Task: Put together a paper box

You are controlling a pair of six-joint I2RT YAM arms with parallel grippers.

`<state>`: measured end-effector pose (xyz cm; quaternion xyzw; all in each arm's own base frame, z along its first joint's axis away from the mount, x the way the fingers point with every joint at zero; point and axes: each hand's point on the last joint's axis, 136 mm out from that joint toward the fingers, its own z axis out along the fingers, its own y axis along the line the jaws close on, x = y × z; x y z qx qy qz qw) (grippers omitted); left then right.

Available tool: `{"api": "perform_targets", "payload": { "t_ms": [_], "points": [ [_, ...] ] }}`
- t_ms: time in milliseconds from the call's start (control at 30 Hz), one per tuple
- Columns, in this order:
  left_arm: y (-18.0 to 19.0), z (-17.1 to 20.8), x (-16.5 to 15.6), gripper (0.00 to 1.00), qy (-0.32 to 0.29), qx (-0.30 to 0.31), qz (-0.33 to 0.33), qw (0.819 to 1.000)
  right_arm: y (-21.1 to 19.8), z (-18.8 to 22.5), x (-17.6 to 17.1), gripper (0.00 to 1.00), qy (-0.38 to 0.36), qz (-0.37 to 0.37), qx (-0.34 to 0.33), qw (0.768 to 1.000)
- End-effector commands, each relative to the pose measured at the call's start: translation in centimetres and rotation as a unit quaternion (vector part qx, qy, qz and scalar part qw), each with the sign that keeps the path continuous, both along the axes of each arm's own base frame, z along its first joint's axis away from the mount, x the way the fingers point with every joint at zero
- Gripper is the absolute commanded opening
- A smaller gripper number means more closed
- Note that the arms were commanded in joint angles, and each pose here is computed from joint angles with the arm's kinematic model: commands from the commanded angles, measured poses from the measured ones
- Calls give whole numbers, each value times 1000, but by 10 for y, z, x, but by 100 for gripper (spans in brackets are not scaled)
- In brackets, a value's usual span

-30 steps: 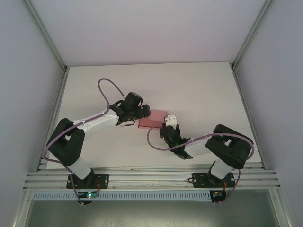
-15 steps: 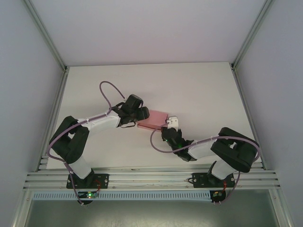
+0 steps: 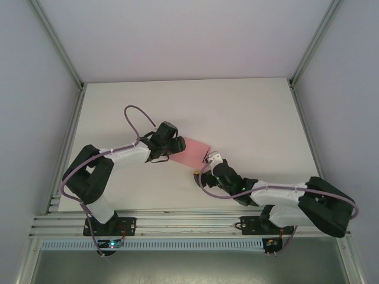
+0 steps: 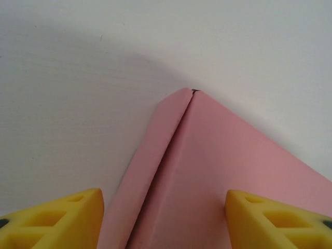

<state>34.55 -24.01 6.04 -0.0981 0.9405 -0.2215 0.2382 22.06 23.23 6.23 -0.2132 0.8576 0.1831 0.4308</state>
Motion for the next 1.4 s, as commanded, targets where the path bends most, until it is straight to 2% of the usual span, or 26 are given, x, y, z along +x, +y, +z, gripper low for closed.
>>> {"api": "perform_targets", "payload": {
  "t_ms": [0,100,233,367,467,733,967,1167,1367],
  "points": [
    [9,-23,-9,62,26,25,5,999,4,-7,-29,98,24,77,-6,997],
    [8,-25,-10,62,30,25,0,999,-3,8,-24,98,3,51,13,999],
    [6,-27,-10,62,29,22,-3,999,-18,39,-2,98,-23,-35,59,997],
    [7,-28,-12,62,31,22,-4,999,-26,64,23,98,-2,-99,122,988],
    [7,-28,-12,62,30,20,-2,999,-27,67,40,98,25,-123,144,982],
    [9,-26,-15,62,29,17,2,999,-12,39,77,96,109,-146,143,973],
    [9,-28,-18,62,31,18,1,999,-2,-3,84,88,180,-144,131,964],
    [10,-26,-20,62,30,18,-1,999,-9,-32,77,72,214,-151,143,954],
    [10,-21,-23,62,25,23,-12,999,-22,-53,72,47,232,-170,149,946]
  ]
}}
